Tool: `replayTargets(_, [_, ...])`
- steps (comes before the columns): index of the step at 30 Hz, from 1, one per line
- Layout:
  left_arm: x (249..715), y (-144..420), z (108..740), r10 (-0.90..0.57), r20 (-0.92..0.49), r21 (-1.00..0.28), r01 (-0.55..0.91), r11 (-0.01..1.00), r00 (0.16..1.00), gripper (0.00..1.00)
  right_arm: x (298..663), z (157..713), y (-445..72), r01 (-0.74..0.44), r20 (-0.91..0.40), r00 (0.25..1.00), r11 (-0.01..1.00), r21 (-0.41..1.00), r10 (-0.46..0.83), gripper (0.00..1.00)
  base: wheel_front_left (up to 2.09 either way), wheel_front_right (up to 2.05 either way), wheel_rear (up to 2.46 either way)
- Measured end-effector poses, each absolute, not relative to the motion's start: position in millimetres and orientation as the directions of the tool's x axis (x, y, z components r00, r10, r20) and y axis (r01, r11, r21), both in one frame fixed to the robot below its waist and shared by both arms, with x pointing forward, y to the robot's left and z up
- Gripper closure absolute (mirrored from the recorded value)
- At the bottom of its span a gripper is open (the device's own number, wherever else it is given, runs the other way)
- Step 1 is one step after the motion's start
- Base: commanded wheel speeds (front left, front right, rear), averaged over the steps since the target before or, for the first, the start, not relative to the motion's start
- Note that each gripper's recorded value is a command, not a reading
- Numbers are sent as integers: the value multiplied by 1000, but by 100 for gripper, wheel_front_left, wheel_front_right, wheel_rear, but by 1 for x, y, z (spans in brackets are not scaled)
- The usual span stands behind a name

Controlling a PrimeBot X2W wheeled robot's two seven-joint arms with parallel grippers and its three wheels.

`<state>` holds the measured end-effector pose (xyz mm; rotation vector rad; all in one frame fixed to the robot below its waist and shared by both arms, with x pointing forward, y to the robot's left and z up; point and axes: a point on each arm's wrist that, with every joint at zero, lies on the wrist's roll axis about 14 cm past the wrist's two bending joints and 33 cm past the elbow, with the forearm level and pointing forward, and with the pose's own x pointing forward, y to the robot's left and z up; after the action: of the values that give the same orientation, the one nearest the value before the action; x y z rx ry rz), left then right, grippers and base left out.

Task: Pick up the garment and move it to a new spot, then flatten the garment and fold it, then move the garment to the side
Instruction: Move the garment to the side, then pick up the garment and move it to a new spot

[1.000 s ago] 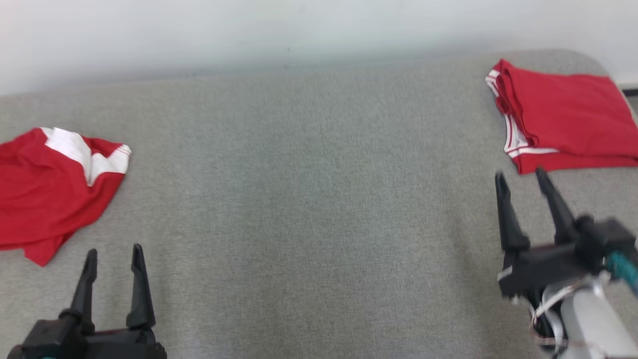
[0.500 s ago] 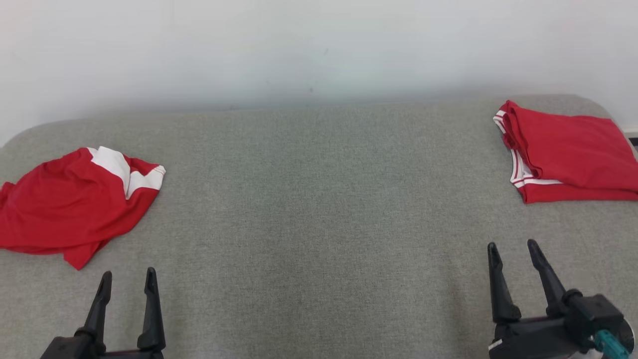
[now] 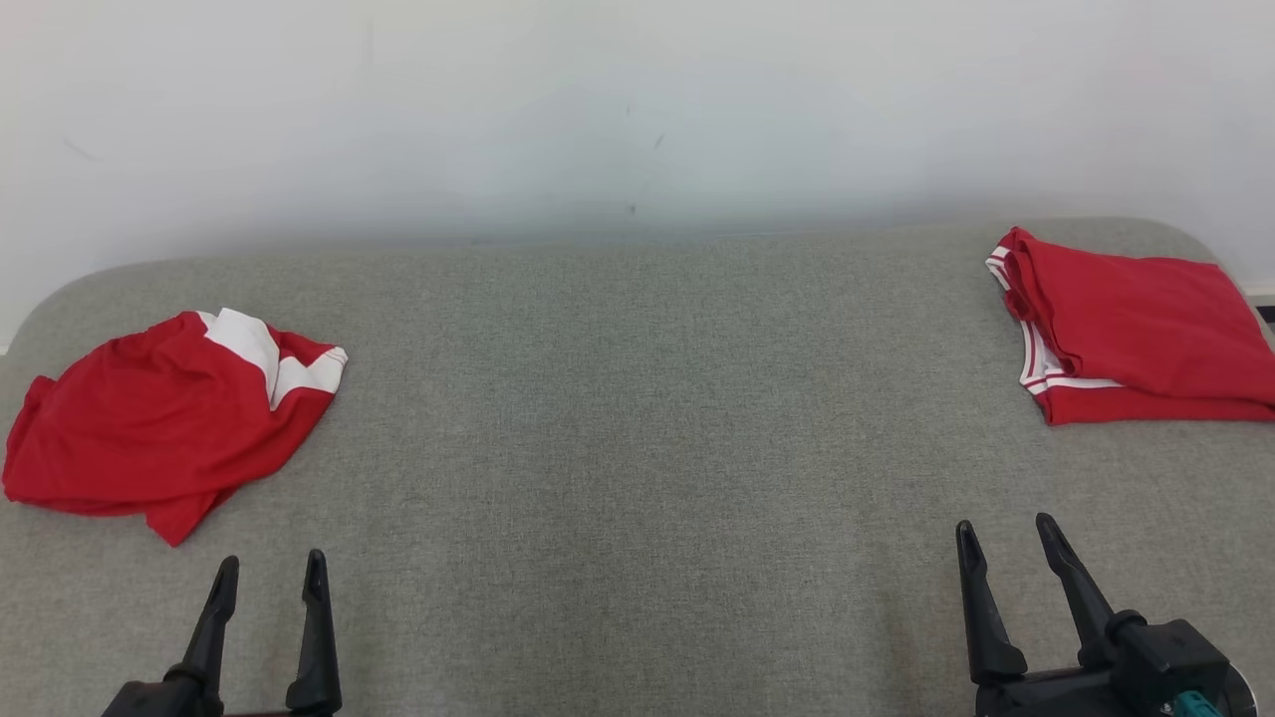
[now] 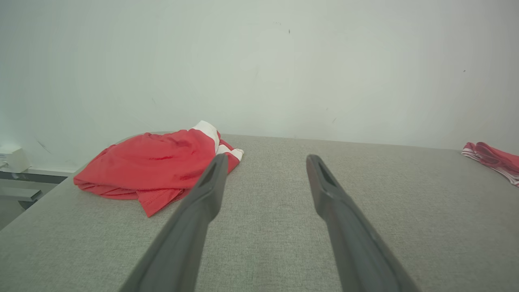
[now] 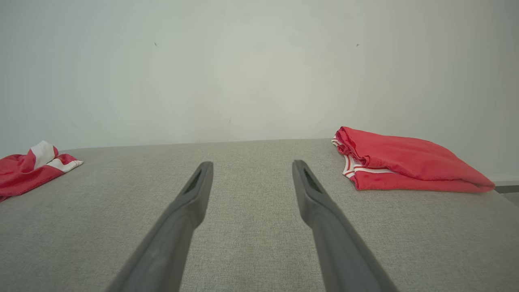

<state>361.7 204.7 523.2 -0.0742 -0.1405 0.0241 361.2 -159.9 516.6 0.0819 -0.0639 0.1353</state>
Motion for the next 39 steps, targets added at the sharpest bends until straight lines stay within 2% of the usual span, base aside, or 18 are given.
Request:
replayTargets(12, [360, 209, 521, 42, 131, -72, -33, 997, 990, 0, 361, 511, -157, -141, 47, 989, 986, 83, 138, 0, 0, 0, 0])
replayTargets(20, [351, 230, 523, 98, 136, -59, -90, 994, 986, 0, 369, 506, -138, -195, 35, 981, 976, 97, 193, 0, 0, 0, 0])
replayTargets(39, [287, 315, 519, 383, 114, -50, -379, 924, 917, 0, 394, 491, -45, -444, 1, 894, 888, 118, 447, 0, 0, 0, 0])
